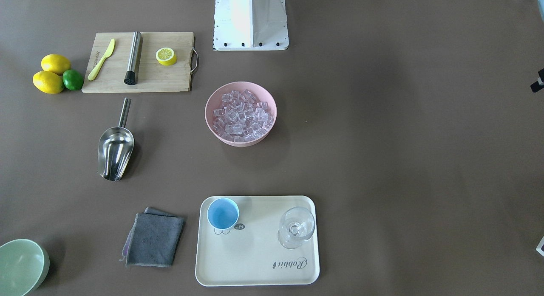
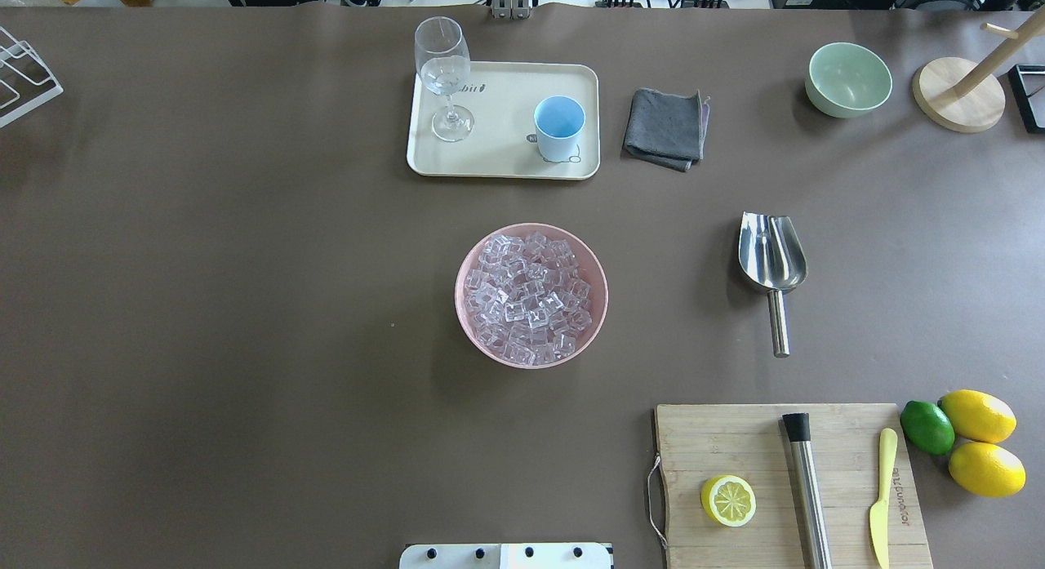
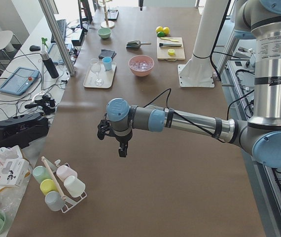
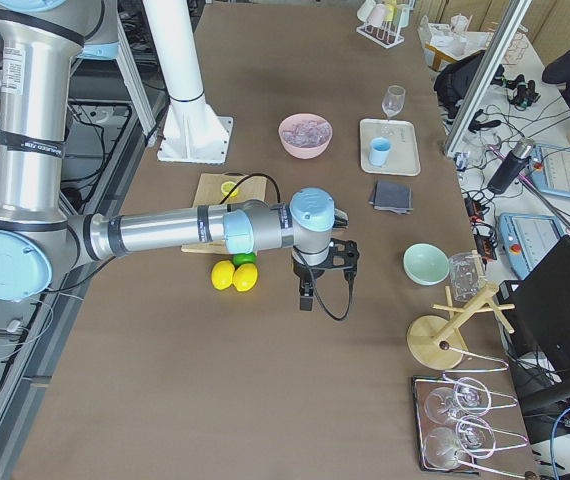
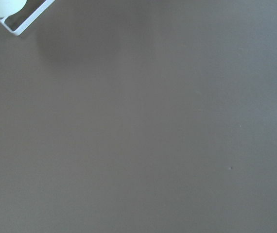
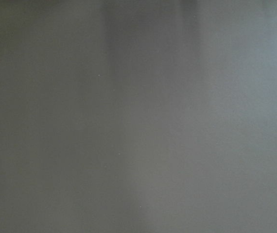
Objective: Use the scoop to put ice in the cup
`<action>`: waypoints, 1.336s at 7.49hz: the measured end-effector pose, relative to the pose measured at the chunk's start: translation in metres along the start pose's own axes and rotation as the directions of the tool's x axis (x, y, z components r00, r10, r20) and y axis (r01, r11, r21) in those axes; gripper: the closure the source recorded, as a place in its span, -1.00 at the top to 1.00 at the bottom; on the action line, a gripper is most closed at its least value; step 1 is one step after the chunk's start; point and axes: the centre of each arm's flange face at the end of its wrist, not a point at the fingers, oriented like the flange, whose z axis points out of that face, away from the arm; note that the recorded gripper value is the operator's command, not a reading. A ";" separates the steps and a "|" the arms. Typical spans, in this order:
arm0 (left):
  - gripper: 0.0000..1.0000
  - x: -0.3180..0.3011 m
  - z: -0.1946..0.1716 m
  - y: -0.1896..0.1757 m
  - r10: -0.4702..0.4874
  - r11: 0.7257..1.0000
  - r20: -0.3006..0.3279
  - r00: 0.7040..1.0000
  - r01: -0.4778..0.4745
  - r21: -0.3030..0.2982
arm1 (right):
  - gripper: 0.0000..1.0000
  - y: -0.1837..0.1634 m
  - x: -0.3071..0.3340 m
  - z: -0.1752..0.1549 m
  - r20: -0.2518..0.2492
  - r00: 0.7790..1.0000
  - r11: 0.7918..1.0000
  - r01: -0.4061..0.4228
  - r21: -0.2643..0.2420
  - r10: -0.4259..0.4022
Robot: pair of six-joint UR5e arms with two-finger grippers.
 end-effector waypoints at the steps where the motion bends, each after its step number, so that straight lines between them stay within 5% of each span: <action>1: 0.97 0.013 -0.001 -0.008 0.051 0.998 -0.003 0.999 -0.051 0.024 | 0.99 -0.001 -0.031 0.003 0.010 1.000 1.000 -0.014 -0.009 0.014; 6: 0.97 0.081 0.023 -0.020 0.326 0.941 -0.025 0.945 -0.322 0.108 | 0.99 -0.003 -0.205 0.039 0.052 0.995 0.994 -0.076 -0.081 0.080; 10: 0.97 0.177 0.041 0.009 0.541 0.832 0.055 0.839 -0.544 0.110 | 0.98 0.039 -0.301 0.107 0.018 0.996 0.992 -0.087 -0.089 0.089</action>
